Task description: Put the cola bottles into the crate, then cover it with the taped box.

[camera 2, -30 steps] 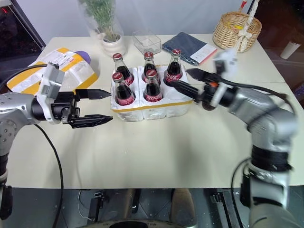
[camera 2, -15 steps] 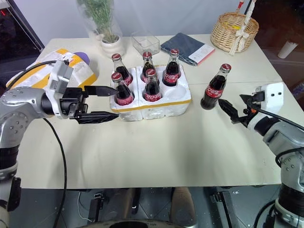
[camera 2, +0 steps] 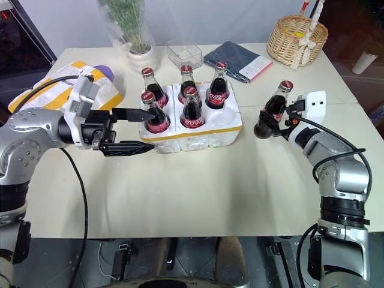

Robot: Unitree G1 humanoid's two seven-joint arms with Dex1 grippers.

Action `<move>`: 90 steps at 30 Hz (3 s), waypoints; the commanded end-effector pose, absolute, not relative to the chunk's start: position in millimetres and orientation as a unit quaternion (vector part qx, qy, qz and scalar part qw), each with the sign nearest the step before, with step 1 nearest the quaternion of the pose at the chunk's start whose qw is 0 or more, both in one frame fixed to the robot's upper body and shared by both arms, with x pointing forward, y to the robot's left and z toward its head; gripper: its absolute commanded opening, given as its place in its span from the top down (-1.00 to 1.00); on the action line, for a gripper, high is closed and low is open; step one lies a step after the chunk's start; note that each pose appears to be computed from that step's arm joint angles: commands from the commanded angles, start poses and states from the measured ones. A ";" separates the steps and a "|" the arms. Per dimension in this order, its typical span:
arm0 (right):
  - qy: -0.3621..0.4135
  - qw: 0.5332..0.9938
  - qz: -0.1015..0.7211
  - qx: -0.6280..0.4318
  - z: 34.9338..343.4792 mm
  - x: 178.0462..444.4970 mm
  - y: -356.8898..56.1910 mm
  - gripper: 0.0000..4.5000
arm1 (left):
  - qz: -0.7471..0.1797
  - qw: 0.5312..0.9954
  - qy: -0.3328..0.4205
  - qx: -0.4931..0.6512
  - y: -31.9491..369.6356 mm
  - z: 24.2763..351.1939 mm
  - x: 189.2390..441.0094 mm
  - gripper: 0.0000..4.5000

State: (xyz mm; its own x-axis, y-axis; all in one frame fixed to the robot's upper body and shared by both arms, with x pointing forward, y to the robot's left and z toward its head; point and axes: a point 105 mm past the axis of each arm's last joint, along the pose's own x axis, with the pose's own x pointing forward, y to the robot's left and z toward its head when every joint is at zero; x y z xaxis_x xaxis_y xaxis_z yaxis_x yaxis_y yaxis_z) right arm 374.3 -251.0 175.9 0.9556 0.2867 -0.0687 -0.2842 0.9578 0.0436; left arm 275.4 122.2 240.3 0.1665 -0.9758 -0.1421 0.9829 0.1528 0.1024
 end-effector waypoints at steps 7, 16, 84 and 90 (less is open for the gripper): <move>-0.003 0.984 0.176 0.019 191.9 387.0 -237.3 -0.88 | -0.647 0.756 0.002 0.099 119.7 250.6 268.9 -1.00; -0.050 0.978 0.202 -0.013 220.1 375.4 -226.5 -0.17 | -0.644 0.759 -0.003 0.100 119.8 251.8 271.8 -1.00; 0.002 0.893 0.440 -0.098 281.6 274.1 -235.5 -0.98 | 0.053 0.823 0.239 0.513 404.3 180.0 268.4 -1.00; -0.016 0.892 0.442 -0.093 290.7 277.8 -234.7 -0.98 | 0.108 0.806 0.216 0.541 424.6 157.7 300.5 -1.00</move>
State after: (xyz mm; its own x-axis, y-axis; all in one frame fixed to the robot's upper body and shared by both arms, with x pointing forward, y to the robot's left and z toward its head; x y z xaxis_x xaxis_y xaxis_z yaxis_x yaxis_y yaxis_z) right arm 282.4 -235.8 273.9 0.6122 0.7853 -0.0924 -0.7894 0.6000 -0.1302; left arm 296.1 420.8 149.7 0.8723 0.3933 -0.2904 0.0900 0.4548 0.8861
